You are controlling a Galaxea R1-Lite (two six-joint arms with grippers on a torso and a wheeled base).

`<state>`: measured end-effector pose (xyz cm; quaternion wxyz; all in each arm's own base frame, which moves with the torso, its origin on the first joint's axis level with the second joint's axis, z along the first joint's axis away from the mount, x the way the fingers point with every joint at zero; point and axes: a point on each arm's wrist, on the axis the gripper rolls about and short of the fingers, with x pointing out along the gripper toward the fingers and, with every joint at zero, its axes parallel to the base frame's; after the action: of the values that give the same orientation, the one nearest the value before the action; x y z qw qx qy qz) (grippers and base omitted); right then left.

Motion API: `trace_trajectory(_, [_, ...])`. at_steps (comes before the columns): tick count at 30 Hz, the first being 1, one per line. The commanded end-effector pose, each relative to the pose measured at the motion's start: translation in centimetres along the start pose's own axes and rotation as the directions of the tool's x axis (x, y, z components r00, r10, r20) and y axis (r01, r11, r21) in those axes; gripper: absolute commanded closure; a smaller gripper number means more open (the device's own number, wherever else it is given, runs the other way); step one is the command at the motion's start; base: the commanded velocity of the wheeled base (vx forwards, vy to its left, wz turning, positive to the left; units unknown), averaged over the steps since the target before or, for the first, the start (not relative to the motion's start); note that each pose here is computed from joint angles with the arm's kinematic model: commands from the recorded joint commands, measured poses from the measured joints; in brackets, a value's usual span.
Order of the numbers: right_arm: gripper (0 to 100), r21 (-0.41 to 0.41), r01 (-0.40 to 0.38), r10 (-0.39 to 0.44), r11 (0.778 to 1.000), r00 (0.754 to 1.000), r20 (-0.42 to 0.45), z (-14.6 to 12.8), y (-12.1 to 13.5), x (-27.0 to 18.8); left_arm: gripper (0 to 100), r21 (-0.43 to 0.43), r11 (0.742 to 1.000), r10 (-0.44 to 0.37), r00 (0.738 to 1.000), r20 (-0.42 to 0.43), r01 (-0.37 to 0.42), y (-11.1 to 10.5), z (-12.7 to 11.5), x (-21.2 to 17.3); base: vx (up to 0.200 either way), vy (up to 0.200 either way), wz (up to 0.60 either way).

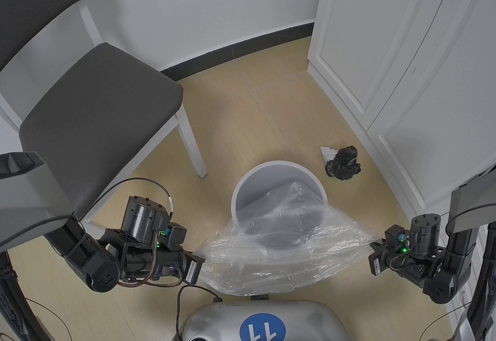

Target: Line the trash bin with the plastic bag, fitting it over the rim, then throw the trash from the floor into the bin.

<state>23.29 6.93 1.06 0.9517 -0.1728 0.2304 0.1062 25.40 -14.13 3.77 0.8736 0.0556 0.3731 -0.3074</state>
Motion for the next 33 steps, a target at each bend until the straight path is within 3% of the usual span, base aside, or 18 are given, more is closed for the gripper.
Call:
trace_trajectory(1, [100,-0.002,-0.009,0.009,1.0,0.998,-0.068,-2.0,1.2,3.3,100,-0.009,0.995,0.095,0.996,0.0,-0.095,0.8,-0.3,3.3,0.0,0.0,0.0])
trace_trajectory(3, [100,0.032,0.008,-0.006,0.999,0.999,-0.054,-1.9,1.5,4.5,100,-0.01,0.985,0.173,0.984,0.051,-0.173,1.2,-0.1,4.7,0.0,0.0,0.0])
trace_trajectory(4, [100,0.032,0.008,-0.006,0.999,0.999,-0.054,-1.9,1.5,4.5,100,-0.01,0.985,0.173,0.984,0.051,-0.173,1.2,-0.1,4.7,0.0,0.0,0.0])
trace_trajectory(6, [100,0.11,0.028,-0.029,0.994,1.0,0.0,-0.8,2.1,5.6,100,-0.048,0.971,0.239,0.956,0.171,-0.234,1.6,0.5,5.9,0.0,0.0,0.0])
trace_trajectory(11, [100,0.221,0.043,-0.063,0.974,0.994,0.086,1.0,2.5,7.2,100,-0.098,0.965,0.264,0.899,0.35,-0.245,2.2,1.7,6.9,0.0,0.0,0.0])
trace_trajectory(18, [100,0.275,0.047,-0.085,0.96,0.988,0.129,2.0,2.4,7.8,100,-0.171,0.963,0.266,0.85,0.455,-0.21,2.6,3.8,6.4,0.0,0.0,0.0])
trace_trajectory(25, [100,0.267,0.077,-0.108,0.961,0.989,0.103,1.4,1.5,7.4,100,-0.204,0.952,0.298,0.831,0.47,-0.227,3.8,4.2,5.6,0.0,0.0,0.0])
trace_trajectory(28, [100,0.24,0.09,-0.113,0.966,0.99,0.082,1.0,1.2,7.3,100,-0.203,0.949,0.309,0.833,0.458,-0.24,4.1,4.0,5.4,0.0,0.0,0.0])
trace_trajectory(33, [100,0.163,0.117,-0.124,0.98,0.992,0.031,-0.1,0.5,6.8,100,-0.156,0.951,0.309,0.859,0.408,-0.268,4.3,2.8,5.4,0.0,0.0,0.0])
